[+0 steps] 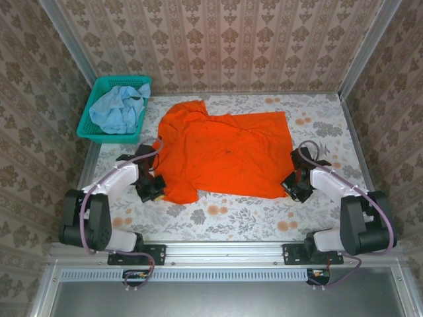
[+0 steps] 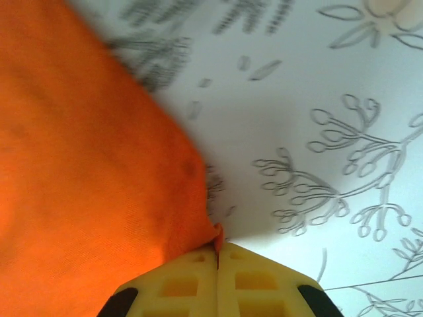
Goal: Fold and stack the t-shirts
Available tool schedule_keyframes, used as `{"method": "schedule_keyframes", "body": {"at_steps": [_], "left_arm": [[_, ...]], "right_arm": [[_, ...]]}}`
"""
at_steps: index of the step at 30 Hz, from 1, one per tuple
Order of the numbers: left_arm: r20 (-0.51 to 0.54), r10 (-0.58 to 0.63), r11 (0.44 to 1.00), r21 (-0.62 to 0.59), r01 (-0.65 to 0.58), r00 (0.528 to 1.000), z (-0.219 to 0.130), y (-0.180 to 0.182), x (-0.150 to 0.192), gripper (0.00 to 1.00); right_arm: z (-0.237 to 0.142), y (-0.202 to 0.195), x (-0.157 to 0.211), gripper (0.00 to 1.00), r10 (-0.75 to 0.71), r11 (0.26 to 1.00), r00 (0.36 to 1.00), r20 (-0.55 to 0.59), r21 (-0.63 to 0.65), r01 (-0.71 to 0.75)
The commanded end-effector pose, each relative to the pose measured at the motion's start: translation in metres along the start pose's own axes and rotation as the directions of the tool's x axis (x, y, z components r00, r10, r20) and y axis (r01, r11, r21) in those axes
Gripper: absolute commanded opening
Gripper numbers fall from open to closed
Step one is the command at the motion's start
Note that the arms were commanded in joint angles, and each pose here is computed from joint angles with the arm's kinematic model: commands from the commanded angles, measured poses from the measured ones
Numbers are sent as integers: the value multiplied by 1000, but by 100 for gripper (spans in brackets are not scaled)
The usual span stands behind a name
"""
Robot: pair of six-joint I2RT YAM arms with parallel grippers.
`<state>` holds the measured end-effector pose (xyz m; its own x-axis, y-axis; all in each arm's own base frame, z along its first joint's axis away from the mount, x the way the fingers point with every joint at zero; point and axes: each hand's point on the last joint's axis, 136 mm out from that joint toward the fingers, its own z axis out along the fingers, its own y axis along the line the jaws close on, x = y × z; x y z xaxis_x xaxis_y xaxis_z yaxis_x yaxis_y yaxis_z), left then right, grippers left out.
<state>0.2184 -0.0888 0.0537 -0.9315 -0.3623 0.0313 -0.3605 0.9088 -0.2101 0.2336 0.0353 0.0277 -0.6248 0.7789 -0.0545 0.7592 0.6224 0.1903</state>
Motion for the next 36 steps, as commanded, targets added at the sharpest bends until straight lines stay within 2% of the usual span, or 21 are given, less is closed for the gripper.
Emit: {"method": "schedule_keyframes", "body": {"at_steps": [1,5,7,9,13,16,19,22,24,25,27,28,29,31,32,34,36], "left_arm": [[136,119,990,61,-128,984,-45,-29,-29,0],[293,196,961,131,-243,936,-113,-77,-64,0],[342,202,959,119,-256,918,-129,-81,-71,0],[316,177,970,104,-220,932,-117,-71,-65,0],[113,124,988,74,-133,986,-51,-39,-27,0],[42,99,991,88,-103,994,-27,-37,-23,0],[71,143,970,190,-154,987,-33,-81,-63,0],[210,213,928,261,-264,954,-78,-147,-134,0],[376,234,889,290,-354,897,-147,-194,-185,0],[451,234,866,305,-396,861,-182,-215,-204,0],[654,182,802,333,-495,735,-281,-245,-224,0],[749,115,756,361,-547,652,-335,-251,-223,0],[800,53,733,375,-567,598,-371,-248,-221,0],[859,25,711,344,-613,511,-409,-243,-206,0],[878,39,697,318,-643,477,-419,-243,-193,0],[889,93,685,270,-677,448,-418,-238,-168,0],[878,182,696,202,-689,442,-395,-225,-144,0]], "right_arm": [[-35,36,-20,0,-50,987,996,72,-148,60],[-89,69,-49,0,-83,957,982,167,-260,125],[-104,76,-54,0,-87,943,974,207,-299,147],[-102,74,-51,0,-81,933,972,222,-325,152],[-54,38,-20,0,-74,964,993,89,-249,94],[-35,25,-13,0,-69,971,996,57,-224,80],[-43,43,-42,0,-62,966,992,108,-245,87],[-81,91,-100,0,-46,946,987,157,-310,93],[-130,133,-141,0,-63,925,971,231,-353,144],[-172,156,-162,0,-72,902,950,303,-387,192],[-254,189,-189,0,-68,852,888,455,-436,289],[-298,199,-196,0,-53,822,846,530,-458,338],[-337,205,-199,0,-39,796,804,593,-468,384],[-378,207,-194,0,-37,763,759,650,-472,442],[-387,204,-188,0,-46,754,752,658,-470,458],[-387,192,-171,0,-64,745,755,653,-472,471],[-375,175,-152,0,-82,741,758,647,-469,481]]}}
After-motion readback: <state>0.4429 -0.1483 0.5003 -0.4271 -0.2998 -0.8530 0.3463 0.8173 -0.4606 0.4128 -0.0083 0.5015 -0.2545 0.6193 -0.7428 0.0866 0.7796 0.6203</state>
